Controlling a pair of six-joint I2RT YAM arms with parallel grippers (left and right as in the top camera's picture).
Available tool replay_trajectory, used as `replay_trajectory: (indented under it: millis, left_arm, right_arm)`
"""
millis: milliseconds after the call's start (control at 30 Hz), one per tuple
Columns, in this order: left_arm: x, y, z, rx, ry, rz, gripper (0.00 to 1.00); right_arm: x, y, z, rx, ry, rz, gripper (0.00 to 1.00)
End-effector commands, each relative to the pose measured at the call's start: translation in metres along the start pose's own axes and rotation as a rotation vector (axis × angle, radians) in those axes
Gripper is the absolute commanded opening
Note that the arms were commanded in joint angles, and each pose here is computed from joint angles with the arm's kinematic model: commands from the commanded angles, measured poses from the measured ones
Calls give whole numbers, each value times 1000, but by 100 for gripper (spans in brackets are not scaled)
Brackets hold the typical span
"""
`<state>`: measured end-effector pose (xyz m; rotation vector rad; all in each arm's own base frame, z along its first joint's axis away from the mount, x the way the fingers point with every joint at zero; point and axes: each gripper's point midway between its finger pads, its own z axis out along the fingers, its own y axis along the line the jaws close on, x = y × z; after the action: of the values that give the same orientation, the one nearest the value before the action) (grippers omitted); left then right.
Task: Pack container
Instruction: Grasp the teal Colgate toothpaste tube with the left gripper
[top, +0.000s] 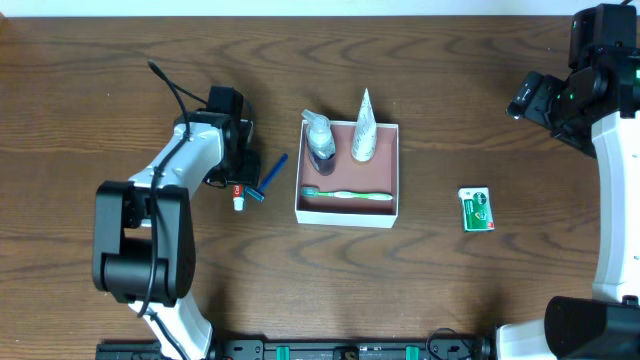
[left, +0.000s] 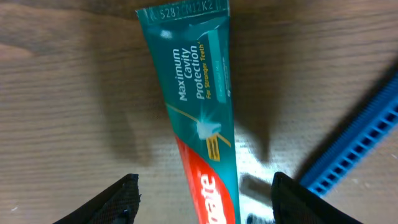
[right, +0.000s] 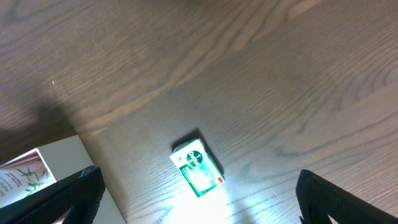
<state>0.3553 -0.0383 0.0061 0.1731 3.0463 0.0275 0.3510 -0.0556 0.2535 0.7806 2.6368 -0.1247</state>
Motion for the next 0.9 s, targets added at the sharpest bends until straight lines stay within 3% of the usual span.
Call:
replay_trajectory:
  millis: [0,133,233,367,567,700,867]
  left_arm:
    - [6,-2,11,14,34,-45,67]
    - [5,-2,15,13,34,-45,57]
    - [4,-2,15,13,29,-45,42]
    - [4,-2,15,13,30,-45,39]
    - [8,-1,11,12,43,-44,26]
    - [5,4,-6,4,29,-50,14]
    - [-3,15,-44,-1,-60,-78,11]
  right_arm:
    - [-1,-1,0,4,-1,22,99]
    - [-1,-1,0,4,-1,22,99]
    - [-1,-1,0,4,-1,21,99]
    - [-1,-1,0,4,-1,22,99]
    - [-1,-1,0,4,-1,22,99]
    - [-1,-2,0,4,-1,22,99]
    - [-1,-2,0,4,-1,22,99]
